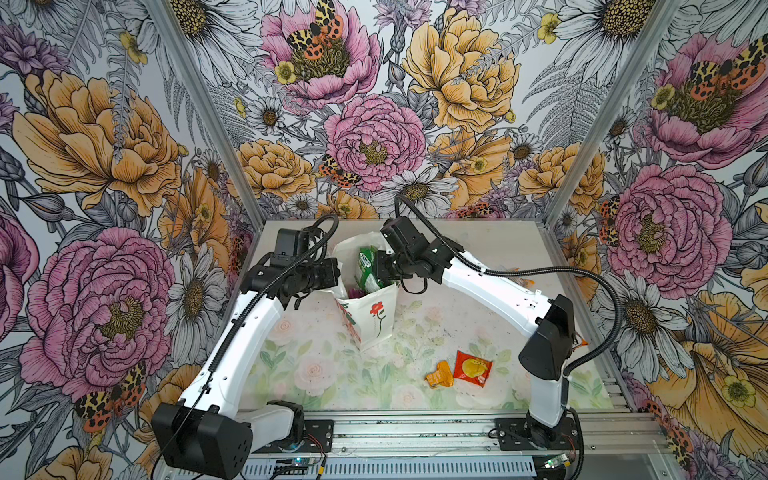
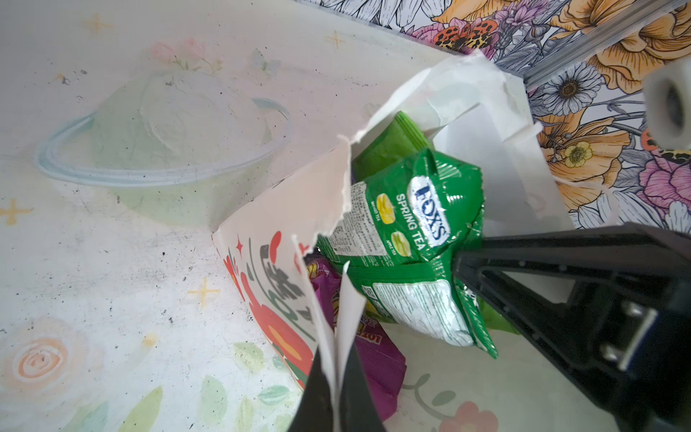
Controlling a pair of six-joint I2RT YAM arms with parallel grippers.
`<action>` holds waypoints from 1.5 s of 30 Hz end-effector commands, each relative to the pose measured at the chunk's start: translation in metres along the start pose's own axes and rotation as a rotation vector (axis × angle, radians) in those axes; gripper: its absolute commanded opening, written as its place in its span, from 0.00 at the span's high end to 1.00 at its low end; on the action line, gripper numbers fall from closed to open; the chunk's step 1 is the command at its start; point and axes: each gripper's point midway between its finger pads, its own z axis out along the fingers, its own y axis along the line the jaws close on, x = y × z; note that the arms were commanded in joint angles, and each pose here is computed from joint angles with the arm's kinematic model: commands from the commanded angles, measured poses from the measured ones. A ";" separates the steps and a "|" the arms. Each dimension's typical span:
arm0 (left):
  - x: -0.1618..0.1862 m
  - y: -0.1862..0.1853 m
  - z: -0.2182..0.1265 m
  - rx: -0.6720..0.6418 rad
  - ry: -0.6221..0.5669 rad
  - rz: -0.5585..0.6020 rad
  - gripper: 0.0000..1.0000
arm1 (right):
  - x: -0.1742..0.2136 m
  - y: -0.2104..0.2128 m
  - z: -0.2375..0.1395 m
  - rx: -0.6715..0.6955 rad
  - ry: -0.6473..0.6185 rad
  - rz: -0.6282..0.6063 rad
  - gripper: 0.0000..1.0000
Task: Place the snacks into the paper bag
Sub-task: 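Open the right gripper to release the pack while the left gripper holds the bag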
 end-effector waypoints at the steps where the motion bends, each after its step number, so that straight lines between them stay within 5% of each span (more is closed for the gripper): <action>1: -0.020 -0.002 -0.008 0.000 -0.095 0.041 1.00 | -0.004 0.001 -0.012 0.046 -0.018 -0.045 0.64; 7: -0.020 -0.001 -0.008 0.001 -0.094 0.040 1.00 | -0.015 0.003 -0.036 0.069 -0.078 -0.074 0.46; 22: -0.020 -0.002 -0.006 0.003 -0.087 0.039 1.00 | -0.051 -0.035 -0.085 0.153 -0.185 -0.052 0.39; 27: -0.020 -0.001 -0.005 0.002 -0.085 0.038 1.00 | -0.051 -0.058 -0.072 0.222 -0.173 -0.034 0.38; 38: -0.019 -0.009 -0.002 0.015 -0.073 0.051 1.00 | -0.029 -0.043 -0.026 0.144 -0.037 -0.042 0.43; 40: -0.018 -0.012 0.000 0.018 -0.066 0.054 1.00 | -0.024 -0.042 -0.020 0.132 -0.013 -0.044 0.49; 44: -0.019 -0.024 0.001 0.011 -0.050 0.072 1.00 | -0.021 -0.039 -0.022 0.113 0.001 -0.060 0.97; 45: -0.020 -0.028 0.002 0.005 -0.043 0.081 1.00 | -0.022 -0.037 -0.027 0.107 -0.008 -0.068 1.00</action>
